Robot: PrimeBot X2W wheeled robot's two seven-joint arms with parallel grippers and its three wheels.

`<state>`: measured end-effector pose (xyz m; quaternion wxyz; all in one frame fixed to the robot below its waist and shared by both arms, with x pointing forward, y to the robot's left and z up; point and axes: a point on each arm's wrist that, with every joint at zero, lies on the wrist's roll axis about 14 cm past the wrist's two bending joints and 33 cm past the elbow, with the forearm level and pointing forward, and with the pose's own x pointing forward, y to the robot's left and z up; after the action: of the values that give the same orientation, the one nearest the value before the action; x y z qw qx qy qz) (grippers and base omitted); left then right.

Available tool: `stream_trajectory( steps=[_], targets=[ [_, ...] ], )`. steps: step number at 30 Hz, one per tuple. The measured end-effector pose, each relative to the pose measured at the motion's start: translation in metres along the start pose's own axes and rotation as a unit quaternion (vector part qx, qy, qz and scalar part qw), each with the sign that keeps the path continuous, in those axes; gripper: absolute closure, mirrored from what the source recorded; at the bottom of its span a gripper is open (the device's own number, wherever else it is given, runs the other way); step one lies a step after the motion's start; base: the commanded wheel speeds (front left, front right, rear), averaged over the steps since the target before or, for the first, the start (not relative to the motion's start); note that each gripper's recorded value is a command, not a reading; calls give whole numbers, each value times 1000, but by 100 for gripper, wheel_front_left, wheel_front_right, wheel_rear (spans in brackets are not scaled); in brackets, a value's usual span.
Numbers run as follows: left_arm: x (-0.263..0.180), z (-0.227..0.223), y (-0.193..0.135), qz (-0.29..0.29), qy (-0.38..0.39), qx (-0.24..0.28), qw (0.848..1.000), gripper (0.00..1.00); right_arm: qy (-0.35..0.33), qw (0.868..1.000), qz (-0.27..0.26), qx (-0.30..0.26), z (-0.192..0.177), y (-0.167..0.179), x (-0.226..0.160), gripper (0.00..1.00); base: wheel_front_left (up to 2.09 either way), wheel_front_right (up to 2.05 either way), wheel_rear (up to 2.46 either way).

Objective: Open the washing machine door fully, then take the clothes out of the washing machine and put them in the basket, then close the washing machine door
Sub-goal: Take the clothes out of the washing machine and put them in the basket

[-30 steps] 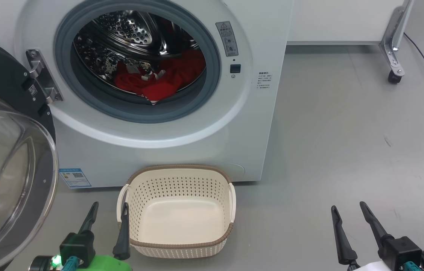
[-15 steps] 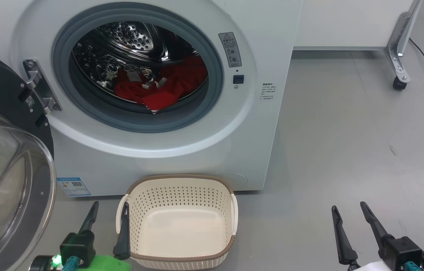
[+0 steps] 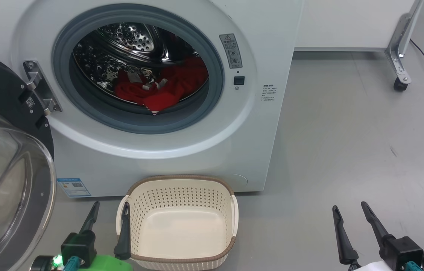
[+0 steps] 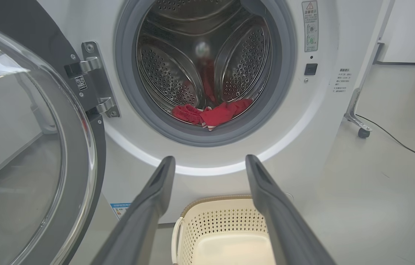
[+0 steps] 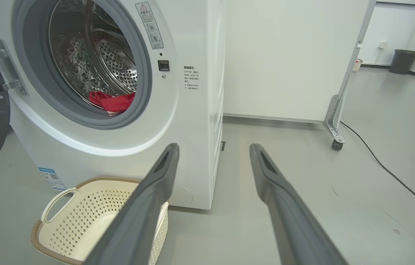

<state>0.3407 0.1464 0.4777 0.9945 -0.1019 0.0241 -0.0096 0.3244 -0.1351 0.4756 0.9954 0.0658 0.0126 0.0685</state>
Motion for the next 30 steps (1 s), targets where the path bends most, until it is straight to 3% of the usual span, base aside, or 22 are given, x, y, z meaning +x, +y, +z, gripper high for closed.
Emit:
stream_trajectory(
  steps=[14, 30],
  targets=[
    [10, -21, -16, -34, 47, -12, 998, 0, 11, 1000, 6, 4, -6, 2, 7, 0, 0, 0, 0],
    [90, -54, -47, -95, 141, -37, 985, 0, 18, 1000, 0, 9, -12, -8, 40, 0, 0, 0, 0]
  ],
)
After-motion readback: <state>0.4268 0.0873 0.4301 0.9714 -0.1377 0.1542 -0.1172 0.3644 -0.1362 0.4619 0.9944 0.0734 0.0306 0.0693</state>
